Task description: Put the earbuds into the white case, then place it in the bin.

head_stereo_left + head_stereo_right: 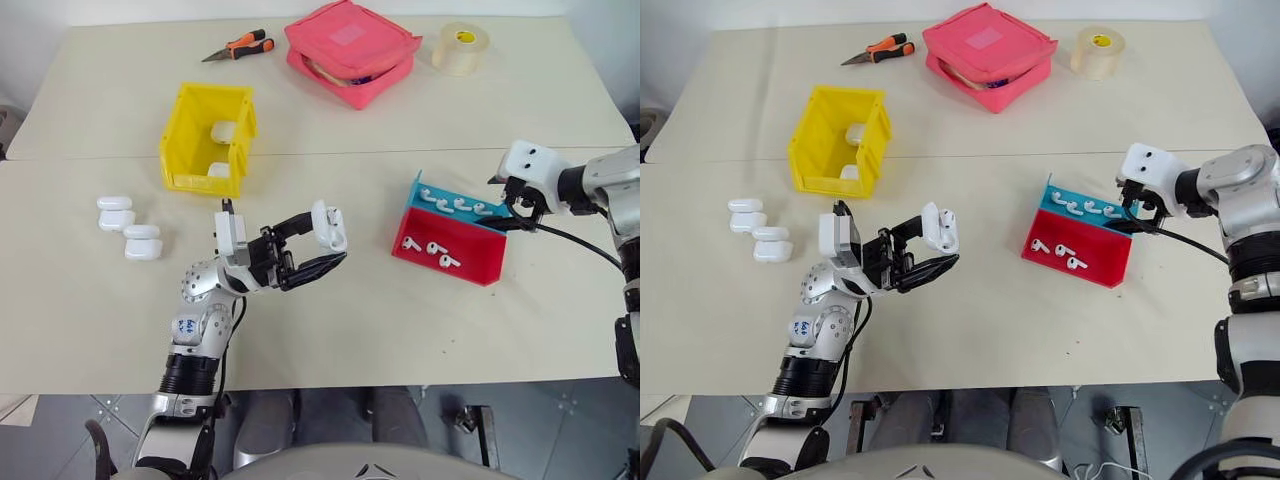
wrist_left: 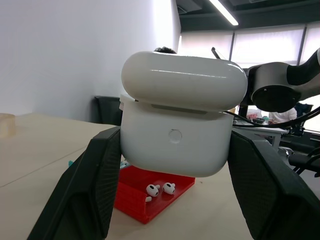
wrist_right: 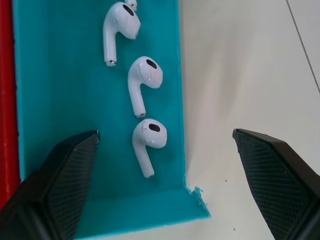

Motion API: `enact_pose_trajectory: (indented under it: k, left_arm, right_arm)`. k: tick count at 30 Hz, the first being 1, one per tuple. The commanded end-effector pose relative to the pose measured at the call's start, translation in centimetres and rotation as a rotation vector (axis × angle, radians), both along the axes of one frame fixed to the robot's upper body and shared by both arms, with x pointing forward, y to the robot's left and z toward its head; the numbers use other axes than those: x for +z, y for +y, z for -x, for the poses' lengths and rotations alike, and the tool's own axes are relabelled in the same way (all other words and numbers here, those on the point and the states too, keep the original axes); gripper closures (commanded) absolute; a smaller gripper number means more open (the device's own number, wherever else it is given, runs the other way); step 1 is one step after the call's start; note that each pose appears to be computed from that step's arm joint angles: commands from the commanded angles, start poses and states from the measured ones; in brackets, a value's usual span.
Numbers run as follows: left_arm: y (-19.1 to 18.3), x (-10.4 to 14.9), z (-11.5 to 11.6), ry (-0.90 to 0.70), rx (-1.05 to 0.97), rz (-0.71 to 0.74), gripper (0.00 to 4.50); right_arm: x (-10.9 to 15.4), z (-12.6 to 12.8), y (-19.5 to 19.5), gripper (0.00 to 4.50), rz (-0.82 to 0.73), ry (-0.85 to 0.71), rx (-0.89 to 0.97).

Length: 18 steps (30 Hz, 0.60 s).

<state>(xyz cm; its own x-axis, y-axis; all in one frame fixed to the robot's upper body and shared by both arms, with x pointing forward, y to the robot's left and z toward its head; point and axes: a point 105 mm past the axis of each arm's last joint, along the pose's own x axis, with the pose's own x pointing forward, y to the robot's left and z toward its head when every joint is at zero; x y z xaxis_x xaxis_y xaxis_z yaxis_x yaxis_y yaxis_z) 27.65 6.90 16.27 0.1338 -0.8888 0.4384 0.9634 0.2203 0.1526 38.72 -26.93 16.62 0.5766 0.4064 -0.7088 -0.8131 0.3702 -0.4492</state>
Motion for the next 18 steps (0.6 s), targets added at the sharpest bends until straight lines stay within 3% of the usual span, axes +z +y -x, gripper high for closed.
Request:
enact_pose_trajectory:
  k: [1,5,6,8,13,18]
  left_arm:
    - [0.0,1.1,0.5,-0.055,0.006,0.012,1.69]
    - [0.0,1.2,0.6,-0.054,0.011,0.013,1.69]
    - [0.0,1.2,0.6,-0.054,0.009,0.013,1.69]
    - [-0.1,1.2,0.7,-0.054,0.004,0.012,1.69]
    - [-0.3,1.4,0.6,-0.056,0.001,0.012,1.69]
    - [-0.5,1.5,0.5,-0.06,-0.008,0.011,1.69]
  right_arm:
    - [-0.5,0.1,0.0,0.03,0.014,0.039,0.019]
    - [-1.0,0.2,0.3,0.03,0.028,0.074,0.035]
    - [-1.0,0.2,0.4,0.2,0.025,0.081,0.032]
    - [-1.1,0.2,0.5,0.6,0.023,0.091,0.031]
    - [-1.4,0.3,0.3,2.29,0.032,0.109,0.025]
    - [-1.5,0.2,-0.2,2.29,0.053,0.105,0.001]
